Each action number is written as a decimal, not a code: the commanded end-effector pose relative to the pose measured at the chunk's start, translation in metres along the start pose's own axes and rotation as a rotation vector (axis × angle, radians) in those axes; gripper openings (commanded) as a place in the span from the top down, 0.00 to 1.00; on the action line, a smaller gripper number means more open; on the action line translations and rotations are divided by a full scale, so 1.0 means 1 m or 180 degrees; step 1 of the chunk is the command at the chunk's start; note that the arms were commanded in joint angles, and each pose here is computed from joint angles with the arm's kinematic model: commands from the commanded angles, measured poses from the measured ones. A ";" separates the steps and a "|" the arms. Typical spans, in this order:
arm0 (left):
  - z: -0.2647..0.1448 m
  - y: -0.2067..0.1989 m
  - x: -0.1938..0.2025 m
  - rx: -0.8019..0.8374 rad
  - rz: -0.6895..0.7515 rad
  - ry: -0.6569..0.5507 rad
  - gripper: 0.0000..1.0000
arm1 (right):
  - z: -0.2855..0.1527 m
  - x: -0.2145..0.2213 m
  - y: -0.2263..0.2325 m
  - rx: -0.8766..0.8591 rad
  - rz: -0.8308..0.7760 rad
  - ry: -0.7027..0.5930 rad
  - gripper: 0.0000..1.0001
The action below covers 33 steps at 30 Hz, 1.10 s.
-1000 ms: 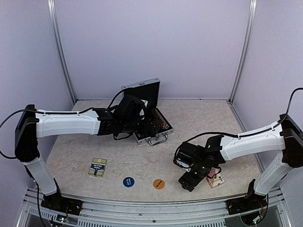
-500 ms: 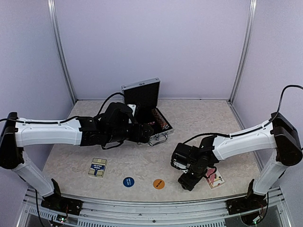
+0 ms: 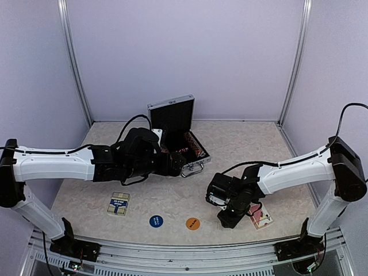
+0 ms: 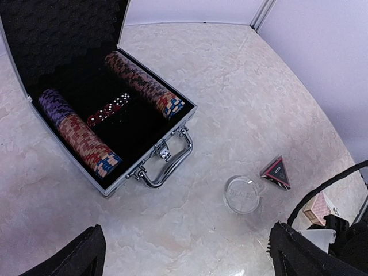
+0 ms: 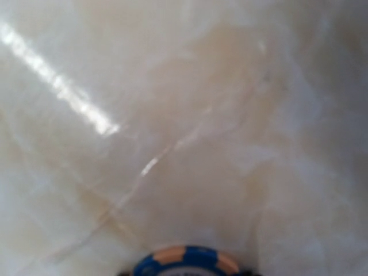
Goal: Pack up texas hold em set
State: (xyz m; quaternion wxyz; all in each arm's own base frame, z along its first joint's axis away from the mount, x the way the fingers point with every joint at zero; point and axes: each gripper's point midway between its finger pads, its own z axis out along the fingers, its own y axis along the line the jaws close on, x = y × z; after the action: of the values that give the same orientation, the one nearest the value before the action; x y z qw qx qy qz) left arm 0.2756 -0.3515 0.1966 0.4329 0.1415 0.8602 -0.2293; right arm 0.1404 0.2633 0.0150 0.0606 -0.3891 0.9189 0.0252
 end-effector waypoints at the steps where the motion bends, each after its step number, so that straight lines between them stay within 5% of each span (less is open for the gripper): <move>1: -0.009 0.000 -0.004 0.0030 -0.0110 -0.0086 0.01 | 0.000 0.001 -0.002 -0.0011 0.0022 -0.0020 0.68; 14: 0.020 -0.017 0.051 0.0443 -0.0152 0.0508 0.01 | -0.058 -0.035 -0.004 0.0158 -0.0111 -0.0855 0.72; 24: 0.053 -0.061 0.092 0.1538 -0.0401 0.0960 0.02 | -0.100 -0.044 0.002 0.0117 -0.0159 -0.1418 0.72; 33: 0.065 -0.105 0.097 0.2307 -0.0582 0.1058 0.06 | -0.106 -0.043 0.003 0.0142 -0.0155 -0.1456 0.72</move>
State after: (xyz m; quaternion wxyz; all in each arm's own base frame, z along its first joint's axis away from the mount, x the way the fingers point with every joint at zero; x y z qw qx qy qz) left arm 0.2204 -0.4428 0.0807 0.1898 0.2225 0.8397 -0.4575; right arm 0.1587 0.2873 0.1213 0.2651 -0.3949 0.8746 0.0943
